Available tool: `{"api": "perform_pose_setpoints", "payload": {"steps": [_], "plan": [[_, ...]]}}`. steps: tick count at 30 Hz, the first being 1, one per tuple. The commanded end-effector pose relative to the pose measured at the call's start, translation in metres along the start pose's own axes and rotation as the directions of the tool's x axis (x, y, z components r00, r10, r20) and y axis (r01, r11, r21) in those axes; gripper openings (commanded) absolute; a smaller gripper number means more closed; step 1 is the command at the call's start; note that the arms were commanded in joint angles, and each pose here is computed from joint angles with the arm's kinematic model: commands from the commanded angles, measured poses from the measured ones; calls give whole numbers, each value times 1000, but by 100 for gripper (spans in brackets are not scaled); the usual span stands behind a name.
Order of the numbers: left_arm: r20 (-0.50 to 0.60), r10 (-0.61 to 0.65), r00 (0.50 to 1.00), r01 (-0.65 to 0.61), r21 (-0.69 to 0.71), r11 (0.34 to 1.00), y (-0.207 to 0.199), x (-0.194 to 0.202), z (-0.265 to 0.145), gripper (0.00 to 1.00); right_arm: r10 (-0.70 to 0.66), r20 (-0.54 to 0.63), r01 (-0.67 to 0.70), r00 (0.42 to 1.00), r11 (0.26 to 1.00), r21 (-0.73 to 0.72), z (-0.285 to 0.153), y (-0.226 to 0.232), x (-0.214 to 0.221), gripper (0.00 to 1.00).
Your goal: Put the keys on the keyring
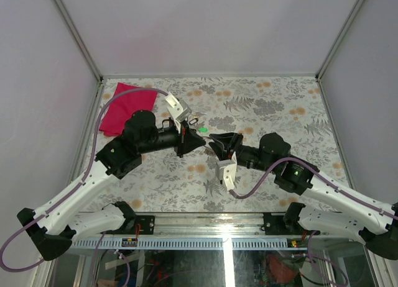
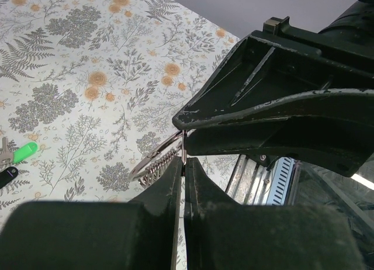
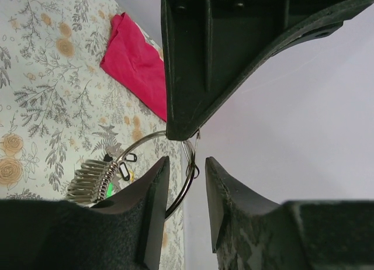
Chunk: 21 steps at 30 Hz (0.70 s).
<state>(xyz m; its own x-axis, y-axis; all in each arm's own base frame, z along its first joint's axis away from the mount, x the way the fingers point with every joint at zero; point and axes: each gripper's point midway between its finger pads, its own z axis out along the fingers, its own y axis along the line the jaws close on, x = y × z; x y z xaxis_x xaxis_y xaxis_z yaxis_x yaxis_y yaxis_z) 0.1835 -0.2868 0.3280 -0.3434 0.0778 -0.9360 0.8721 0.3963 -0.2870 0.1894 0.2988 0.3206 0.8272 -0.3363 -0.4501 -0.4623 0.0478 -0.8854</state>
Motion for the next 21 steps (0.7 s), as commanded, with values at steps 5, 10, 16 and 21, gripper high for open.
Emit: {"api": "perform_pose_setpoints", "payload": {"steps": [5,10,16,21], "plan": [[64,38,997,-41,41,998,-15,-24,-10,0,-67,5,66,998,993,93,0,-33,-12,33],[64,38,997,-41,40,998,-15,-24,-10,0,-76,6,75,997,993,93,2,-32,-12,31],[57,35,998,-38,44,998,-15,-22,-9,0,-77,16,75,997,992,97,3,-32,-15,32],[55,35,998,-38,49,998,-16,-22,-9,0,-78,21,76,997,992,97,3,-33,-16,29]]}}
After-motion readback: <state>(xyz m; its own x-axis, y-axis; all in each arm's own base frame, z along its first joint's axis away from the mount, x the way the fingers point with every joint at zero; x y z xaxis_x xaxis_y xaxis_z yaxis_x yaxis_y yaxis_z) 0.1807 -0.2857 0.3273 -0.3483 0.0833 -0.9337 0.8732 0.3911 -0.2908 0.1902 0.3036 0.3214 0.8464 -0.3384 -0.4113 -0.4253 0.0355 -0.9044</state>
